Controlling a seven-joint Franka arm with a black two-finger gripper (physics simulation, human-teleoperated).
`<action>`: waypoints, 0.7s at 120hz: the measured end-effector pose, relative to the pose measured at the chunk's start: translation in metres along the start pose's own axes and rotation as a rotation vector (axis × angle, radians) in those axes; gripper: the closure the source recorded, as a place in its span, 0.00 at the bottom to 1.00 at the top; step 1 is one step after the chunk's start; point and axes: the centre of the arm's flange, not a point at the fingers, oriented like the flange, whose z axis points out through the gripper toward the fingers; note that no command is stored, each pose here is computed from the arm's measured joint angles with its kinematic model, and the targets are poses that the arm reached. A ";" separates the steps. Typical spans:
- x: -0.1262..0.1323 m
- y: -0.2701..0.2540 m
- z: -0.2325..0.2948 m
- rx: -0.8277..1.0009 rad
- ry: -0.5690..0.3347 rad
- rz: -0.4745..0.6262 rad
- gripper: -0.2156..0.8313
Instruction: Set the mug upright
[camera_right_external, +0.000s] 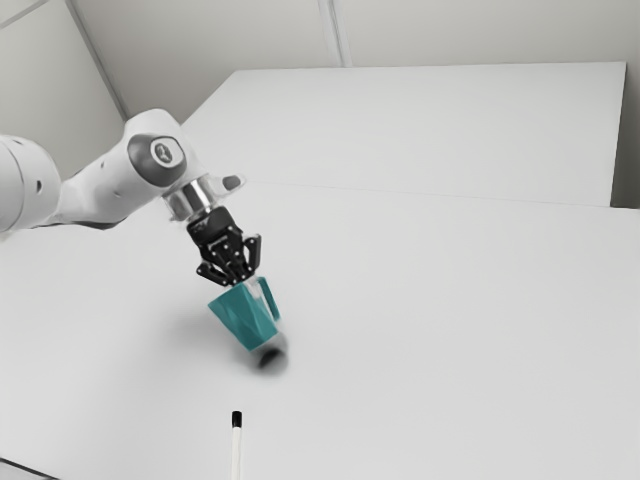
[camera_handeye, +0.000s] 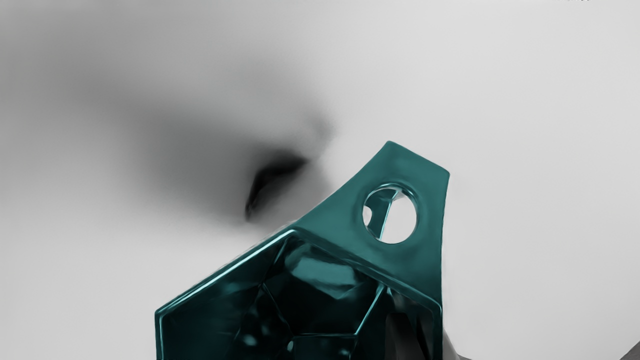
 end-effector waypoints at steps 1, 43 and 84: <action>-0.001 0.002 -0.001 0.014 0.009 0.008 0.96; -0.008 0.043 -0.017 0.451 0.296 0.244 0.96; 0.014 0.031 -0.019 0.481 0.417 0.251 0.96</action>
